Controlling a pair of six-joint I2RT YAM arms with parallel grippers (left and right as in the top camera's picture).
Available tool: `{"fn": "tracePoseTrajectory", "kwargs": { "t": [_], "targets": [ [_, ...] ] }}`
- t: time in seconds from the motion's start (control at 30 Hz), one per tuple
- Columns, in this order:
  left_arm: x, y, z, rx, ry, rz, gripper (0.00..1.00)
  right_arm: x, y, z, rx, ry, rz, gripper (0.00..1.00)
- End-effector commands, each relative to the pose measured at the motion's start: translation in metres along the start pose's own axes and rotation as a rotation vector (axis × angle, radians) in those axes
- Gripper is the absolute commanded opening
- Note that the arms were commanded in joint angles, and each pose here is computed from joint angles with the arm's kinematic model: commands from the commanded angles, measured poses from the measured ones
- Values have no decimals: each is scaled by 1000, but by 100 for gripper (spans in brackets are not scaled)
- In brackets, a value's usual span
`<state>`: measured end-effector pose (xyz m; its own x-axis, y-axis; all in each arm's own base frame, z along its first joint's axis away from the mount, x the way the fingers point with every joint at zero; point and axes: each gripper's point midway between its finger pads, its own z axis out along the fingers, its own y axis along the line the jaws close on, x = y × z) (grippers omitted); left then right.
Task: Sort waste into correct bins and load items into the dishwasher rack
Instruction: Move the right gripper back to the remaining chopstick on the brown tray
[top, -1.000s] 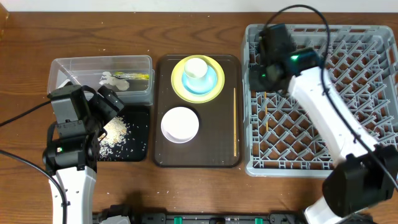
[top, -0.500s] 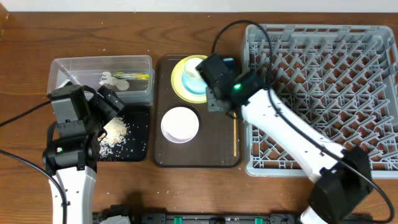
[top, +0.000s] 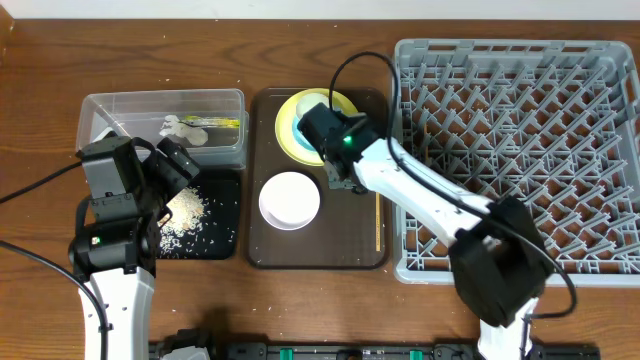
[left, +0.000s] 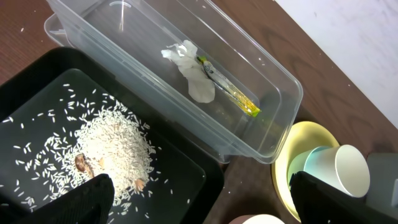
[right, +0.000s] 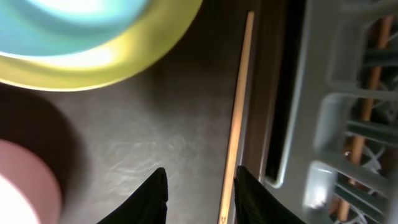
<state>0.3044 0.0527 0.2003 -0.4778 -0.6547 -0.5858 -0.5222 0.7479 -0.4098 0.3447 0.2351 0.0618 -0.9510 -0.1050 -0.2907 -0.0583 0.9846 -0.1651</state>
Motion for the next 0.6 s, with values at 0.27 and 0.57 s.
{"fn": "tracePoseTrajectory", "kwargs": {
  "t": [0.27,0.57],
  "targets": [
    [-8,-2,-4,3,-19,-1,93,10,-7,28,23,80,78,35],
    [-8,-2,-4,2,-20,-1,93,12,-20,35,10,131,121,36]
  ]
}}
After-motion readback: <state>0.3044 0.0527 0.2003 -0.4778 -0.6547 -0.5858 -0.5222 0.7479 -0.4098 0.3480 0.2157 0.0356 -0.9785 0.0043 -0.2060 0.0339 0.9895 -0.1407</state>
